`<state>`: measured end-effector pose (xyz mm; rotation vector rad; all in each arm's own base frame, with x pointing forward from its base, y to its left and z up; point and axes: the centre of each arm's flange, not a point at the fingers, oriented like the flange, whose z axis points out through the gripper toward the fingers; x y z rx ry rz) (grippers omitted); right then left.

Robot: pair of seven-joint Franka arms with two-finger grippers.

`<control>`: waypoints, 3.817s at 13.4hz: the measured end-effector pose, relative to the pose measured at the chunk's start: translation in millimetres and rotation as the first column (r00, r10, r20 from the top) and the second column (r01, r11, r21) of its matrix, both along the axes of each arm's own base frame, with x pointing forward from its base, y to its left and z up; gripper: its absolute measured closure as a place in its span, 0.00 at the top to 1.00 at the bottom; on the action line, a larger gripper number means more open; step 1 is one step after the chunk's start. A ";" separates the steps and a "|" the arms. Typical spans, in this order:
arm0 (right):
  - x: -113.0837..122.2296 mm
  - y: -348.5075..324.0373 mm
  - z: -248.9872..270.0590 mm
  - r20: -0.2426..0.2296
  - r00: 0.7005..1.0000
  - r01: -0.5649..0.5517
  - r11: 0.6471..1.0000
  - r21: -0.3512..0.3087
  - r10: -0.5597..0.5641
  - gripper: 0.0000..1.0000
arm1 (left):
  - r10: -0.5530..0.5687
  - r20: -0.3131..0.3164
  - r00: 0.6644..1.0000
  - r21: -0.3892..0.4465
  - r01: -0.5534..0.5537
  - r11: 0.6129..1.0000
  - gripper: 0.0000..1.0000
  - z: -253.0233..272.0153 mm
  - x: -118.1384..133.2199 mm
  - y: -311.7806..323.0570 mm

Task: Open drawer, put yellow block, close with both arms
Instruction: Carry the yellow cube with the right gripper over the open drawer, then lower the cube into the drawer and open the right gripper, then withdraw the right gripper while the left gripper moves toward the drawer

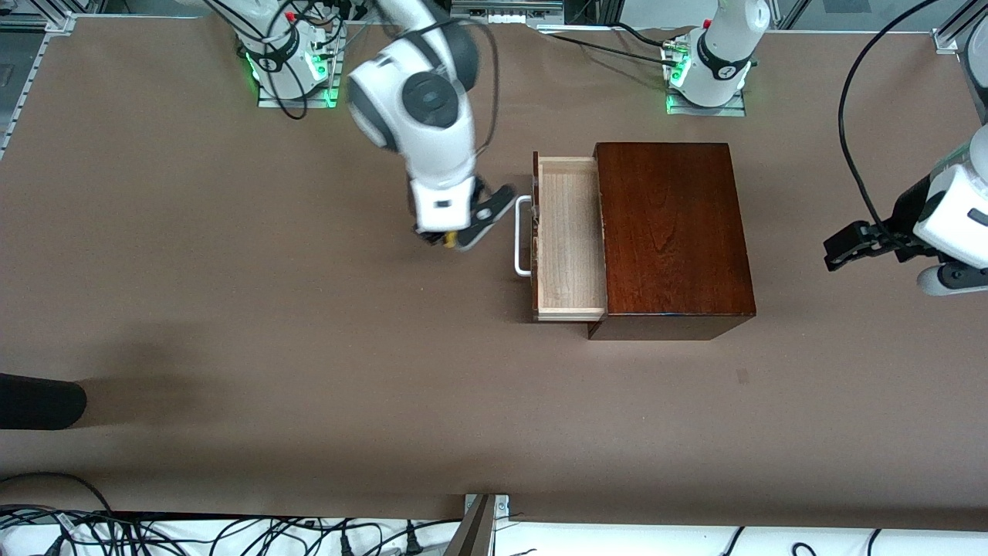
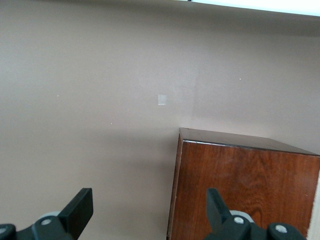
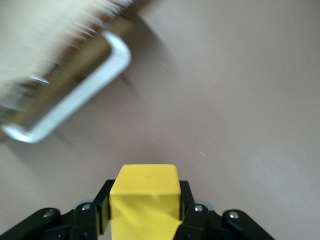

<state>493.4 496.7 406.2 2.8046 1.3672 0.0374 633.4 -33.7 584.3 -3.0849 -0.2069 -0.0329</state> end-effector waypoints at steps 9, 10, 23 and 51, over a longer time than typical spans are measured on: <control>-105.0 129.1 42.8 0.117 0.940 -0.327 0.944 0.037 0.321 0.56 | -0.043 0.018 0.999 0.023 0.042 0.999 1.00 -14.6 -71.2 -18.8; -103.1 135.1 34.7 0.124 0.925 -0.364 0.931 0.025 0.359 0.56 | -0.042 0.022 0.999 0.020 0.041 0.999 1.00 -13.8 -74.1 -18.4; -75.0 159.9 -57.1 0.115 0.817 -0.564 0.824 -0.051 0.566 0.56 | -0.064 -0.034 0.997 -0.012 0.064 0.998 1.00 -3.1 -65.6 -26.5; 96.9 -104.6 187.6 0.210 0.968 -0.134 0.990 -0.042 0.139 1.00 | -0.182 -0.098 0.978 -0.061 0.176 0.982 1.00 3.7 -83.8 -95.6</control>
